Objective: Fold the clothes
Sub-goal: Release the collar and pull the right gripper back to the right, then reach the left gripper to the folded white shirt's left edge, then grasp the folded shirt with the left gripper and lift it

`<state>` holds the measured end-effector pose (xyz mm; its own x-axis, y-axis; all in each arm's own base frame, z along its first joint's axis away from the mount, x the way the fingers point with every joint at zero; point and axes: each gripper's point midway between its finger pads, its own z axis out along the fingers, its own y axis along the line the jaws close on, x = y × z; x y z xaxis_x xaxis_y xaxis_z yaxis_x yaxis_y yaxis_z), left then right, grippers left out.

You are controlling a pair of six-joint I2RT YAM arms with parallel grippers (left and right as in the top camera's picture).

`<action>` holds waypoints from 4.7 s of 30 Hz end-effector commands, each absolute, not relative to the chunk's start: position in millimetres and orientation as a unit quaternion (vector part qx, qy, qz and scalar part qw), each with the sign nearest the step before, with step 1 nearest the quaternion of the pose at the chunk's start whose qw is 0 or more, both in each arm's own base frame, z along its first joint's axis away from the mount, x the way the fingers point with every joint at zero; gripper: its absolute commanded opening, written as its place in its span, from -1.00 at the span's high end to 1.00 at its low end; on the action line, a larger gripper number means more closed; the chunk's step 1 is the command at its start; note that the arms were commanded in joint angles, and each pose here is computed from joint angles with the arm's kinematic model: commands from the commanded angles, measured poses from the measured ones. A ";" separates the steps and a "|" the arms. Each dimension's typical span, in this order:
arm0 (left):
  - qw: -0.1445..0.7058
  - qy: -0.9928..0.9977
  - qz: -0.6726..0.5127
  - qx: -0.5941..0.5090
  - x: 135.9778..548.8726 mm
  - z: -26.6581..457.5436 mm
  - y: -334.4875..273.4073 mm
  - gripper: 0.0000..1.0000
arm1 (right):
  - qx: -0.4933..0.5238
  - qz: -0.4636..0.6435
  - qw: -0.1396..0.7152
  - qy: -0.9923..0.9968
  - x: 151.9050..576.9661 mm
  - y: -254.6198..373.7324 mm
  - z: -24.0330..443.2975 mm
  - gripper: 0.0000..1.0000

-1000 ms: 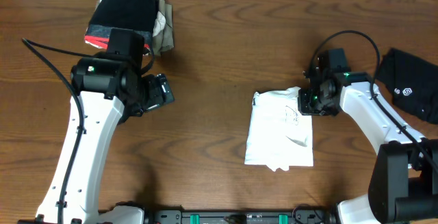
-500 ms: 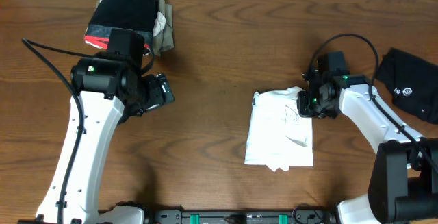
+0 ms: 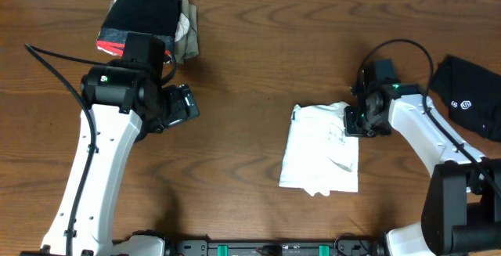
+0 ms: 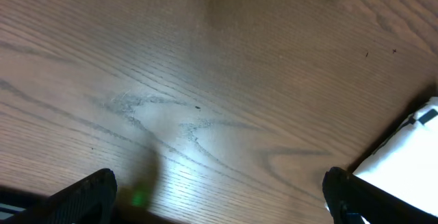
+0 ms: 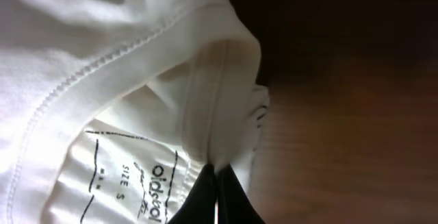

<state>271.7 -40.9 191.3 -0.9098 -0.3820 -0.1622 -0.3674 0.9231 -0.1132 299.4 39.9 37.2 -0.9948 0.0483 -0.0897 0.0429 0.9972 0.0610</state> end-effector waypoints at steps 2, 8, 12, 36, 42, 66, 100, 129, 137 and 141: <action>0.088 0.979 -0.032 -0.182 270.6 189.1 -39.1 -0.96 | 0.045 -0.009 0.061 0.997 310.2 24.5 51.8 0.97; 0.088 0.979 -0.032 -0.182 270.5 189.1 -39.1 -0.96 | 0.097 -0.062 0.042 0.992 297.2 5.5 52.0 0.97; 0.089 0.979 -0.032 -0.182 270.7 189.1 -39.2 -0.96 | 0.140 -0.102 0.025 0.985 284.8 -9.6 54.4 0.56; 0.076 0.974 -0.209 -0.045 291.3 164.0 -130.7 -0.96 | 0.171 -0.022 0.063 0.983 268.3 -1.3 161.7 -0.98; 0.027 0.956 -0.289 0.036 285.3 129.6 -190.9 -0.96 | 0.156 0.015 0.095 0.983 241.4 7.8 193.5 -0.98; -0.006 0.892 -0.415 0.177 291.9 55.6 -308.8 -0.96 | 0.146 0.014 0.097 0.984 203.5 6.2 211.9 -0.98; -0.059 0.875 -0.422 0.230 242.7 5.8 -368.3 -0.96 | 0.137 0.021 0.094 0.986 202.6 9.4 211.3 -0.98; -0.050 0.895 -0.412 0.166 272.7 -3.7 -349.5 0.88 | 0.217 0.041 0.027 0.975 191.0 17.8 124.0 -0.93; -0.039 0.922 -0.384 0.038 319.0 -11.7 -307.8 0.88 | 0.217 0.042 0.025 0.975 190.4 18.4 122.7 -0.94; -0.036 0.924 -0.380 -0.037 347.1 -13.5 -267.4 0.88 | 0.217 0.042 0.025 0.975 190.5 18.4 122.7 -0.96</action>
